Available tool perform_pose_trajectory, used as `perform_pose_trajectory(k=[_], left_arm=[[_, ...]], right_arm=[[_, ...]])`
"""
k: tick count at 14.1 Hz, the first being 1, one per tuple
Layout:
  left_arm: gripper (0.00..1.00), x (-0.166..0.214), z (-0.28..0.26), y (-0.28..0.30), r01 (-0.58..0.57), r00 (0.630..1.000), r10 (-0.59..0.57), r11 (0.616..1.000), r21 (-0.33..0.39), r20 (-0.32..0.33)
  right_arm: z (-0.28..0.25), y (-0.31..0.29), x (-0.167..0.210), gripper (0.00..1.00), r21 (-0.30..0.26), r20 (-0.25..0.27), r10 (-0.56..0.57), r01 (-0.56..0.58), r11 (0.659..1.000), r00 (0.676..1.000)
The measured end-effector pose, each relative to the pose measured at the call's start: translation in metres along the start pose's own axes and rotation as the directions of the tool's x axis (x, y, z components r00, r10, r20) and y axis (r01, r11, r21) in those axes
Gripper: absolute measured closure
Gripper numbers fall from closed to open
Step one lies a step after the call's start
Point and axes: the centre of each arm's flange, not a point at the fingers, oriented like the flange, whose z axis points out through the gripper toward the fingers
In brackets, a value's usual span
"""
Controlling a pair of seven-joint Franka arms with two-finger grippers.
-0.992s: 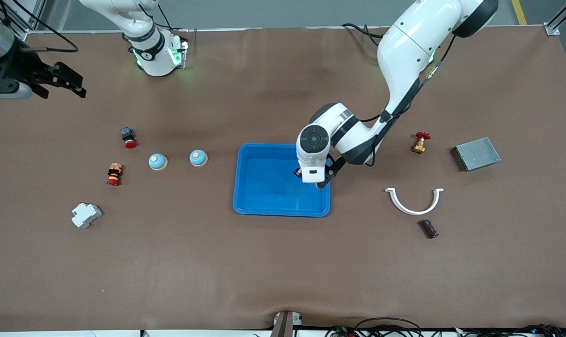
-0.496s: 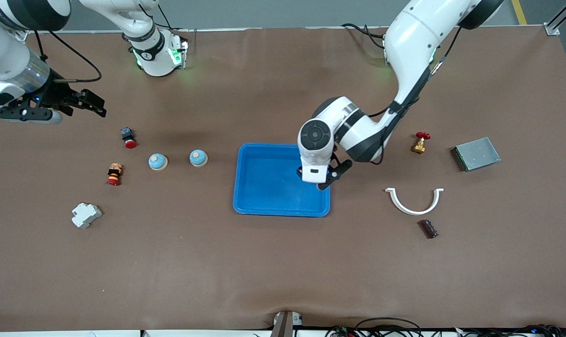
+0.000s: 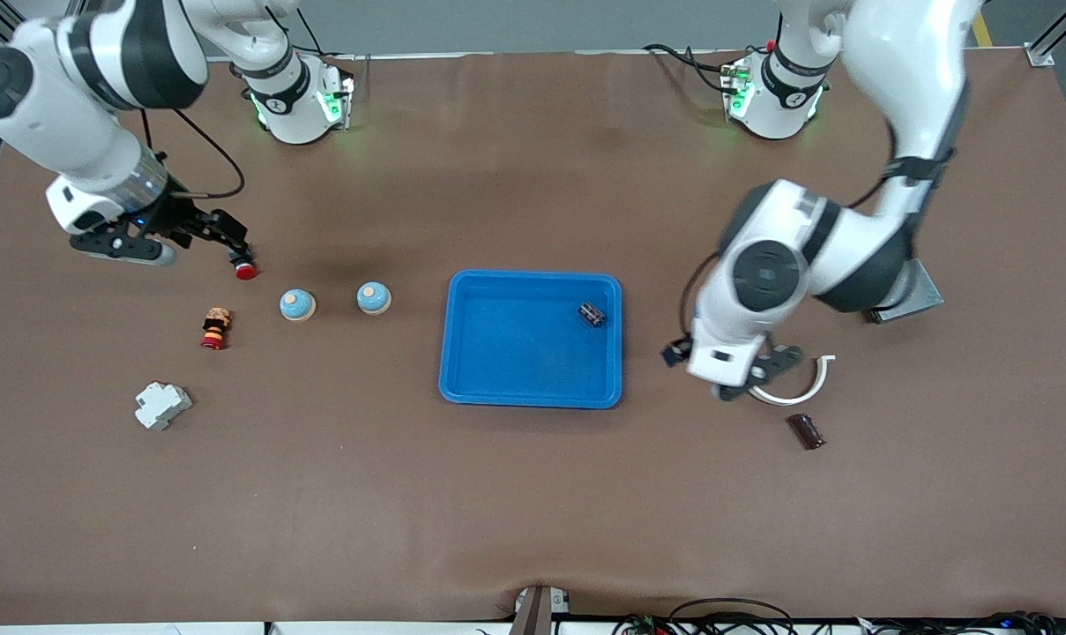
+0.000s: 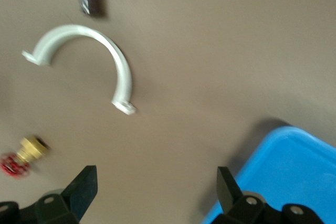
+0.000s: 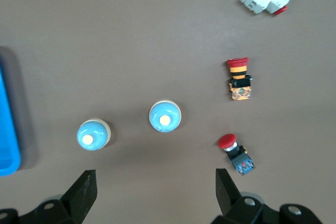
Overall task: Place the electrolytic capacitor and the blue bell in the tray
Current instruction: 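Grasp the capacitor with the left gripper while the right gripper grasps the bell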
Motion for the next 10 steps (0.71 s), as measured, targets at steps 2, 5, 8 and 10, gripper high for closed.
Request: perform_pose_trajectory(k=[2, 5, 8, 10], left_arm=[[0.00, 0.036, -0.005, -0.044, -0.050, 0.999, 0.050, 0.999, -0.003, 0.001], [0.00, 0.084, 0.001, -0.102, -0.090, 0.996, 0.090, 0.996, -0.026, -0.007], [0.00, 0.118, 0.009, -0.136, -0.053, 0.997, 0.048, 0.995, -0.079, -0.057], [0.00, 0.130, 0.021, -0.142, -0.038, 0.997, 0.030, 0.994, -0.106, -0.074]], right_arm=[[0.039, -0.006, 0.003, 0.00, -0.001, 0.004, -0.007, 0.007, 1.000, 1.000], [0.091, -0.011, 0.005, 0.00, 0.005, -0.024, -0.017, 0.017, 1.000, 1.000], [0.144, -0.009, 0.003, 0.00, 0.014, -0.075, -0.014, 0.015, 1.000, 0.997], [0.180, -0.007, 0.002, 0.00, 0.017, -0.091, -0.010, 0.012, 1.000, 0.996]])
